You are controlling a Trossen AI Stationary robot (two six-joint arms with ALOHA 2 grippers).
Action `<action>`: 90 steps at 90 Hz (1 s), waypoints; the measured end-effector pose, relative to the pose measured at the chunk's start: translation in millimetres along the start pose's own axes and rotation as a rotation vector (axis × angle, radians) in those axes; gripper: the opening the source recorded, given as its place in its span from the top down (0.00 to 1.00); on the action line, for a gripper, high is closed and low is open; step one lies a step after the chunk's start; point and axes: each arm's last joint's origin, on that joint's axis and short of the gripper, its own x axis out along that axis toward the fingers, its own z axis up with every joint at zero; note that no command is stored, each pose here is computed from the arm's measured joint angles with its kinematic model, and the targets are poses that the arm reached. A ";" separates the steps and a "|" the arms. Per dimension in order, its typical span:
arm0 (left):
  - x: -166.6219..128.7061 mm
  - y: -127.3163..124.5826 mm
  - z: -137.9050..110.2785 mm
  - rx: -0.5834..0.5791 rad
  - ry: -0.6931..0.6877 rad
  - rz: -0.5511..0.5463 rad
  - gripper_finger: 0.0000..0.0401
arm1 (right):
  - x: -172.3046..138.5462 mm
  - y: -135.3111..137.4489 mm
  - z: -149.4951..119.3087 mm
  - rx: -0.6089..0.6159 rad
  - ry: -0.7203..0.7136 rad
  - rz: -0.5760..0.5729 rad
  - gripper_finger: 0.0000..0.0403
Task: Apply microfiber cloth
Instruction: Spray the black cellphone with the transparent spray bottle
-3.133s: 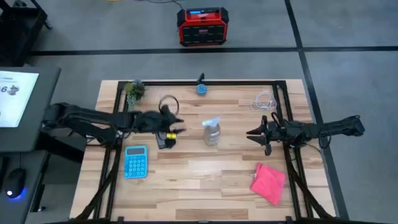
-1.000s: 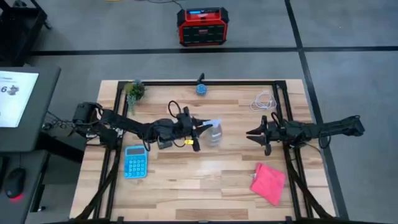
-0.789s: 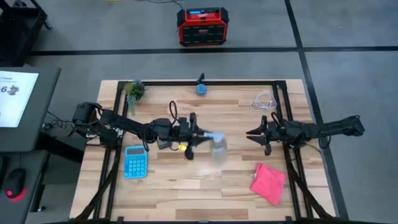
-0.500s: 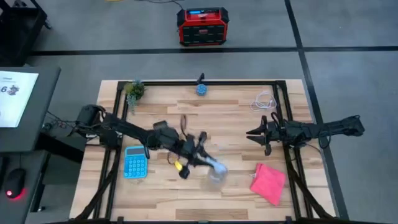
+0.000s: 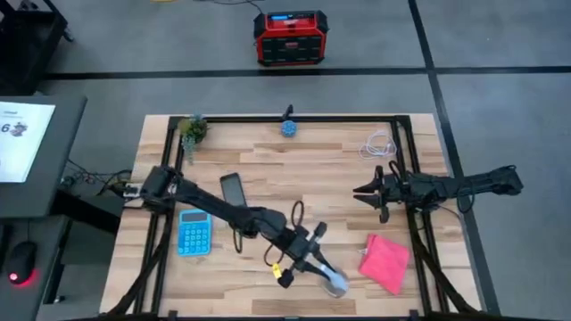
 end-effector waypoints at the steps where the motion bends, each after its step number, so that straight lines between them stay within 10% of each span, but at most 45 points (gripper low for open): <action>1: 1.4 0.5 -2.0 -0.004 0.002 -0.001 0.93 | 0.0 0.0 0.0 0.000 0.000 0.000 0.80; 30: 9.6 9.0 -19.1 -0.042 0.059 0.027 0.92 | 0.0 0.0 0.1 0.000 0.000 0.000 0.80; 90: -7.1 14.4 6.1 -0.022 0.203 0.045 0.45 | 0.0 0.0 0.1 0.000 0.000 0.000 0.80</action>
